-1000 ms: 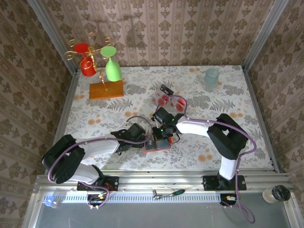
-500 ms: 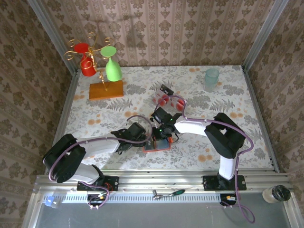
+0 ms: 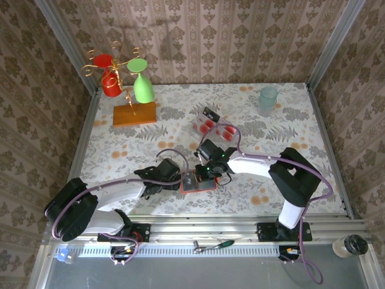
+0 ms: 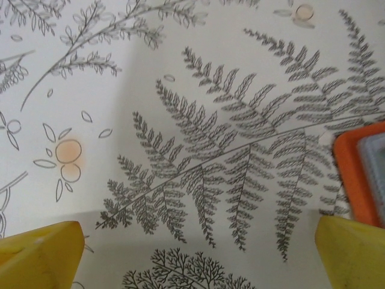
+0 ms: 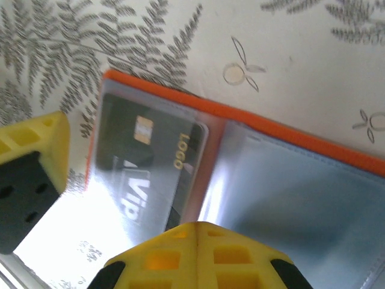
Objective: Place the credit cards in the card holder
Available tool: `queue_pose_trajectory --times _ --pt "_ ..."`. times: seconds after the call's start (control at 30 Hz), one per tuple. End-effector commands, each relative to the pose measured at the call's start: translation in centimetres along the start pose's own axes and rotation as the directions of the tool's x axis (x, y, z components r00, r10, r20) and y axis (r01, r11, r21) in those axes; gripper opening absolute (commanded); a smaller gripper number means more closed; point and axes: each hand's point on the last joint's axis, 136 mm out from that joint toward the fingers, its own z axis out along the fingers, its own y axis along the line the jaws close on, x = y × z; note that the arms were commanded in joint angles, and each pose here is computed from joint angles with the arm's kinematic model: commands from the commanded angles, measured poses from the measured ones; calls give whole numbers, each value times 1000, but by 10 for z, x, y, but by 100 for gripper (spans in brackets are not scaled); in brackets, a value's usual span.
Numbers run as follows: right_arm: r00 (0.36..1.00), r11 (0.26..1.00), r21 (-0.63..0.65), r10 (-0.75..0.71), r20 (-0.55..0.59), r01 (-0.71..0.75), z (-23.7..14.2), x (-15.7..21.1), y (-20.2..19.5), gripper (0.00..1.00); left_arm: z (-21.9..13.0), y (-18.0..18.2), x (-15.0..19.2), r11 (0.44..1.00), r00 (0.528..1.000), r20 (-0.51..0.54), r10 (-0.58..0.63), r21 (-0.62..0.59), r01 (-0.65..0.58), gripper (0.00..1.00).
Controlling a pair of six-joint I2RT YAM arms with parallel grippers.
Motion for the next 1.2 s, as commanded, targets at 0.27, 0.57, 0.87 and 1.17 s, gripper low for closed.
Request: queue_pose_trajectory --times 0.27,0.57,0.87,1.17 --pt "1000 999 -43 -5 -20 4 8 14 15 4 4 -2 18 1000 999 -49 0 -7 0 100" --pt "999 998 -63 0 -34 -2 16 16 22 3 10 -7 17 1000 999 -50 9 -6 -9 100" --pt "1000 997 -82 -1 -30 -1 15 11 29 3 13 -8 15 1000 999 -47 18 -10 -19 100" --pt "999 999 -28 -29 14 30 -4 6 23 4 14 -5 13 1000 999 -46 22 -17 -23 100"
